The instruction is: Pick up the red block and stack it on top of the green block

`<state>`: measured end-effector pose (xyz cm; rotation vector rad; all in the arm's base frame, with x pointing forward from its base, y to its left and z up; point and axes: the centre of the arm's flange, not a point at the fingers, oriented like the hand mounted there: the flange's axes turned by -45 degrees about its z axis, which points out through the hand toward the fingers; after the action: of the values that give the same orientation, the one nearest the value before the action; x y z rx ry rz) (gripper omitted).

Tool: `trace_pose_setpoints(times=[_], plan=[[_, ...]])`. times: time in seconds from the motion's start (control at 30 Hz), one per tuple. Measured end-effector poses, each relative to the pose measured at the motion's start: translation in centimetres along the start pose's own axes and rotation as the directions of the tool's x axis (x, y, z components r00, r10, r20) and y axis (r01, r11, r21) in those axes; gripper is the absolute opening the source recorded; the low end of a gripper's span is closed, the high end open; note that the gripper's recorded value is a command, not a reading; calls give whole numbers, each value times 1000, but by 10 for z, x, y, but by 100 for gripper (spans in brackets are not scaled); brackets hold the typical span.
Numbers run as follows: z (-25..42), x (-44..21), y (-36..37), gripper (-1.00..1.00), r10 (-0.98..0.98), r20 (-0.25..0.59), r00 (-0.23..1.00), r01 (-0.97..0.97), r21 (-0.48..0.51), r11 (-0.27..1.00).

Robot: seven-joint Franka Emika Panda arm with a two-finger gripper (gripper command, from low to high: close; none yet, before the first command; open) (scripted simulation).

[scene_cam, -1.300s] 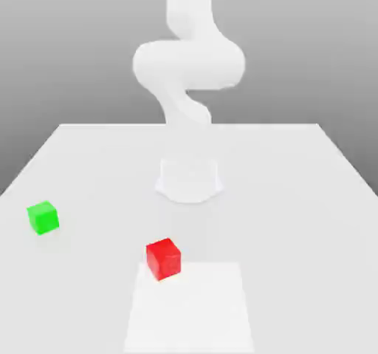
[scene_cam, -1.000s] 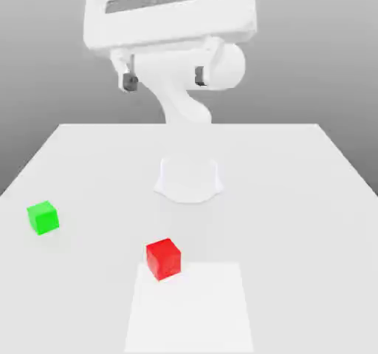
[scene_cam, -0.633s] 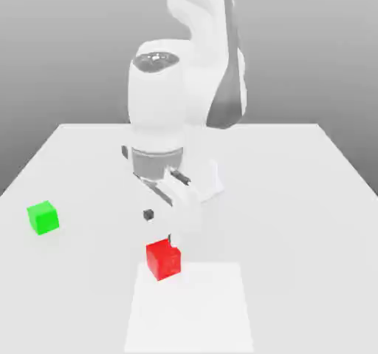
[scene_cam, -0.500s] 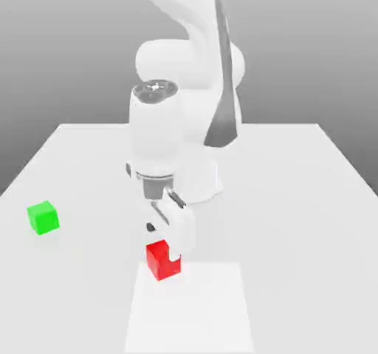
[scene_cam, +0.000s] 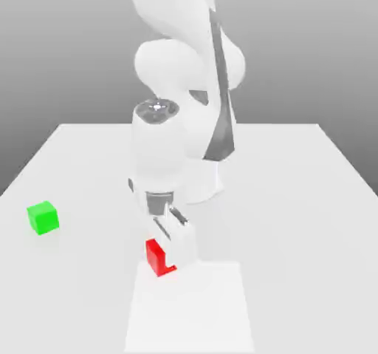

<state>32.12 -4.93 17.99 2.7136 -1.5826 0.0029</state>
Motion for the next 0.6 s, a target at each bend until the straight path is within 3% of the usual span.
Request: trace_pose_setpoints(times=[0.23, 0.6], plan=[[-34, 33, 24, -100, -17, 1, 1000, 17, 1, 1000], [-51, 131, 137, -100, -80, 1, 997, 80, 2, 997]])
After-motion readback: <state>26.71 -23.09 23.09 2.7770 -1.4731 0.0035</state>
